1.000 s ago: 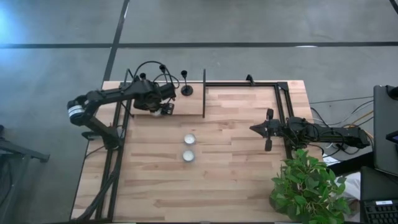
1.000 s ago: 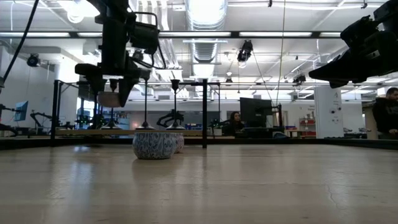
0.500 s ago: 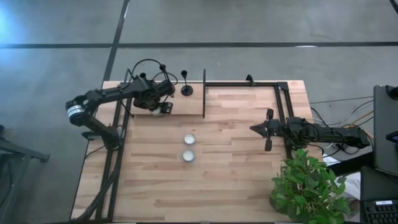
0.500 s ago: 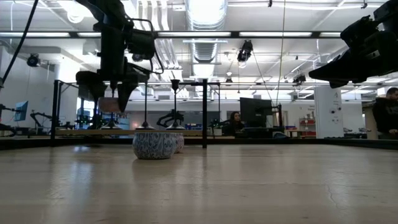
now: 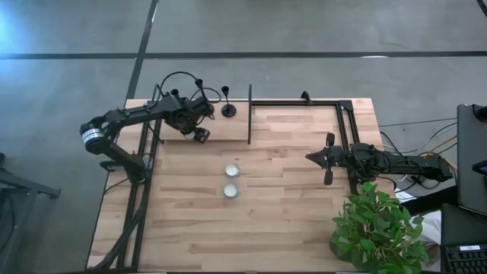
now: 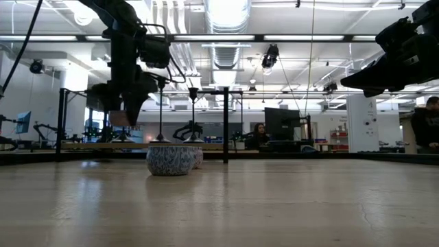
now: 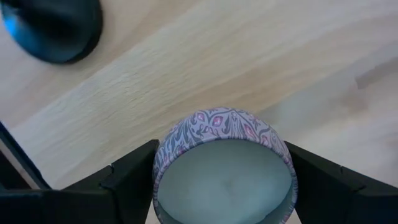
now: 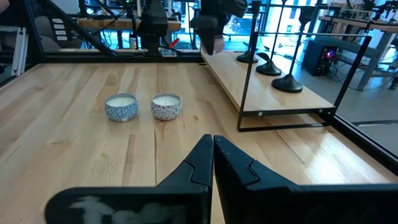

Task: Pick & Place candle stick holders
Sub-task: Put the pink scented candle on the shelf

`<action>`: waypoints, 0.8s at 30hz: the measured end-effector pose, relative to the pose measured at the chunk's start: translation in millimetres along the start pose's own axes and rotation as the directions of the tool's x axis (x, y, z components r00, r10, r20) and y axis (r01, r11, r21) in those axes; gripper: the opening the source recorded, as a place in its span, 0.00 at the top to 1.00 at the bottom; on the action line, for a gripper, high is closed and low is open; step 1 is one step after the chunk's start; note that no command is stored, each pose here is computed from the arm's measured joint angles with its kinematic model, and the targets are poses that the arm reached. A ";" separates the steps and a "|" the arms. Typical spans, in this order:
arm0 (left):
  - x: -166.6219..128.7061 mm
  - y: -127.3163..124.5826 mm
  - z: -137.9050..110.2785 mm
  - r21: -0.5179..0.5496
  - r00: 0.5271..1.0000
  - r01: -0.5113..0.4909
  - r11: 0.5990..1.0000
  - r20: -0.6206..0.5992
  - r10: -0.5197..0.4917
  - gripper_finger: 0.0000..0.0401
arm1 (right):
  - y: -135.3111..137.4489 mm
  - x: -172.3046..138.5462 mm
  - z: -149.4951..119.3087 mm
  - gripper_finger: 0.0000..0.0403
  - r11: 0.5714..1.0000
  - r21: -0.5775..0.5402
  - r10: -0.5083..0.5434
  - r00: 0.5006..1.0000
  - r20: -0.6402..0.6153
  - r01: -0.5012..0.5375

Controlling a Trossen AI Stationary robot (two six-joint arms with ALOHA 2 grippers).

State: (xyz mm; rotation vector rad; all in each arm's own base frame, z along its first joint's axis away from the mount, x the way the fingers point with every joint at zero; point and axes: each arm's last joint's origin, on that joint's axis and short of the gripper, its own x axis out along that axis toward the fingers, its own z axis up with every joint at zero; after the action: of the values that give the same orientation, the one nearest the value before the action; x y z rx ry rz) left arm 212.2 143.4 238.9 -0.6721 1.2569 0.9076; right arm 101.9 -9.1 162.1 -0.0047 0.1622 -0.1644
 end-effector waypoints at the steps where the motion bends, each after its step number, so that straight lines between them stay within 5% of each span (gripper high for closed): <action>1: 0.0 0.0 -0.1 0.019 1.000 0.003 1.000 -0.002 -0.003 0.25 | 0.0 0.0 0.0 0.98 1.000 0.000 0.000 1.000 0.000 0.000; 14: 0.8 5.3 1.5 0.274 1.000 0.004 0.962 -0.012 0.000 0.25 | 0.0 0.0 0.0 0.98 1.000 0.000 -0.001 1.000 0.000 0.001; 24: 0.9 5.0 1.6 0.584 0.999 0.047 0.810 -0.027 -0.038 0.25 | 0.0 0.0 0.0 0.98 1.000 0.000 0.000 1.000 0.000 0.000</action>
State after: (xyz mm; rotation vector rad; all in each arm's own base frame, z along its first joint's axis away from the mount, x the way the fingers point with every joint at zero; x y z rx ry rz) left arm 208.8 147.4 238.6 -0.2080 1.4341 0.4286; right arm 101.9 -9.1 162.1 -0.0047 0.1622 -0.1644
